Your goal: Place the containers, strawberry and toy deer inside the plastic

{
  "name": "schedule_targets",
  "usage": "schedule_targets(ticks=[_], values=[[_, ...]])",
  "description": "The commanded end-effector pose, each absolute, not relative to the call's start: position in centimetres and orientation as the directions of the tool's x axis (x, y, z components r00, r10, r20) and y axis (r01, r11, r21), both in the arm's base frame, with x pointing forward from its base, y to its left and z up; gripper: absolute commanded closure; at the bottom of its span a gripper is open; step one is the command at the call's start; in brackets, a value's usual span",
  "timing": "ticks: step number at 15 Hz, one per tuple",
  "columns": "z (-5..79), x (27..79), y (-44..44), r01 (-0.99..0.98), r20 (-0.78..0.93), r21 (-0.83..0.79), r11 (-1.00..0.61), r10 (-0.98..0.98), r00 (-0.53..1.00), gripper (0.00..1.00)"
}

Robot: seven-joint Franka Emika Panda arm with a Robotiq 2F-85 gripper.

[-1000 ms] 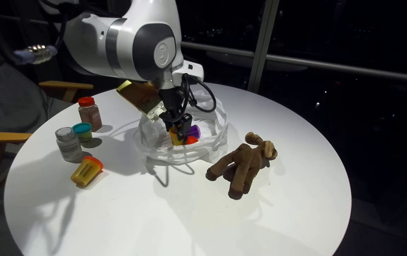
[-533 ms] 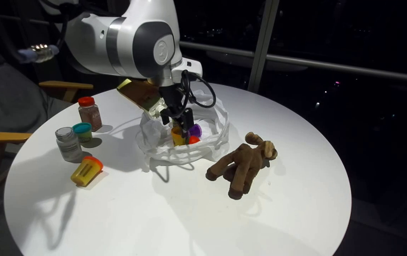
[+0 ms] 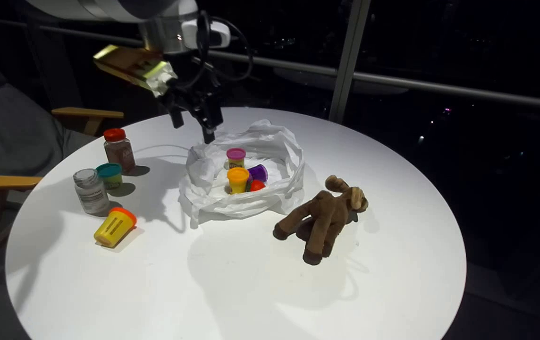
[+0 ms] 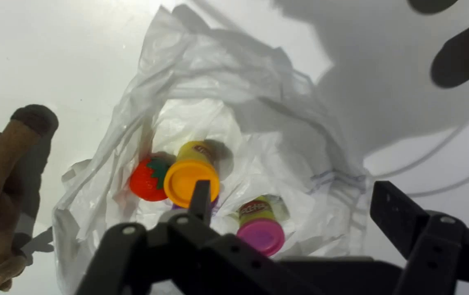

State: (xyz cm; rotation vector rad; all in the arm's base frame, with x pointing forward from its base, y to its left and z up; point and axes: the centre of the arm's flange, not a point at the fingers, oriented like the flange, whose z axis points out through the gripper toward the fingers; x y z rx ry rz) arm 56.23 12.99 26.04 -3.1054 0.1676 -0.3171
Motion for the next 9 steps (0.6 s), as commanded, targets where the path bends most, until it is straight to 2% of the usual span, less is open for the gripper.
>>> schedule_targets(ticks=[1, 5, 9], values=[[29.6, 48.7, 15.9, 0.031, 0.139, -0.06, -0.998, 0.022, 0.99, 0.0], [26.0, 43.1, 18.3, 0.129, 0.079, -0.075, -0.989, 0.123, 0.989, 0.0], [21.8, 39.4, 19.0, 0.135, 0.066, -0.055, -0.989, 0.131, 0.989, 0.0]])
